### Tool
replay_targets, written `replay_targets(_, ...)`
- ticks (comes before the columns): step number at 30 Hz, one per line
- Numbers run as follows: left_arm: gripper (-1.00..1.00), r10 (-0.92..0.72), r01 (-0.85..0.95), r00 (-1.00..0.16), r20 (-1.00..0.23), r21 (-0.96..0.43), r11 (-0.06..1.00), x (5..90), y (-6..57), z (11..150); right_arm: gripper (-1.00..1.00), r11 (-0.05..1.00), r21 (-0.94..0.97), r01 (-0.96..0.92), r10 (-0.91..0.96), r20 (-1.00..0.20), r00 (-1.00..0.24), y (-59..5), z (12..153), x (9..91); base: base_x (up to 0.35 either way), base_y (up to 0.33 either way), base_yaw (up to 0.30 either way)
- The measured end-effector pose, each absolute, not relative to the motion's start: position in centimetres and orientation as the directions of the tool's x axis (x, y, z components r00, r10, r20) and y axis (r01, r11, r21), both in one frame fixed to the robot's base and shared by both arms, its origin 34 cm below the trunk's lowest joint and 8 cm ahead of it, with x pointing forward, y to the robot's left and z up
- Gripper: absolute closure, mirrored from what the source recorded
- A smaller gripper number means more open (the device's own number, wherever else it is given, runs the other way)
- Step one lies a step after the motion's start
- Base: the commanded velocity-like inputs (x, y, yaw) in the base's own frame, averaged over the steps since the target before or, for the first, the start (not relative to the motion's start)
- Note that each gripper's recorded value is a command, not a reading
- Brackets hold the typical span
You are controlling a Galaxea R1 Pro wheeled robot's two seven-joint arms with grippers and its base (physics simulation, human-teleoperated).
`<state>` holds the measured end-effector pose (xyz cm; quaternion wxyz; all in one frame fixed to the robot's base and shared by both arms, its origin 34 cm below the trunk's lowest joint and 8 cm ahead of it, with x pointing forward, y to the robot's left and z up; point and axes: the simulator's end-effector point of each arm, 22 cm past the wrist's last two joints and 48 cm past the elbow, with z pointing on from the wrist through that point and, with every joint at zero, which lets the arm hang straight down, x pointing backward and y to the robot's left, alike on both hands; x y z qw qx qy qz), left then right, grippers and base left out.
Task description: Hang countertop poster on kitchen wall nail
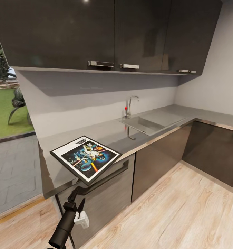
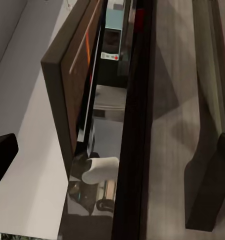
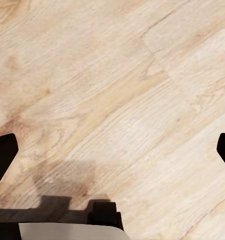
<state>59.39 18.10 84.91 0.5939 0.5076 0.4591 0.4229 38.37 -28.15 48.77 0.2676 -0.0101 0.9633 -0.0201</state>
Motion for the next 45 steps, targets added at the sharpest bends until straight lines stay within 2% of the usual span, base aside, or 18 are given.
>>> replay_targets(45,-1.00,0.976,-0.068,0.192,-0.104,0.991,0.119,59.7,19.8,86.2,-1.00,0.999,-0.044,-0.009,-0.030,-0.514,-0.857,-28.2,48.7,38.3,0.021,-0.018,0.000)
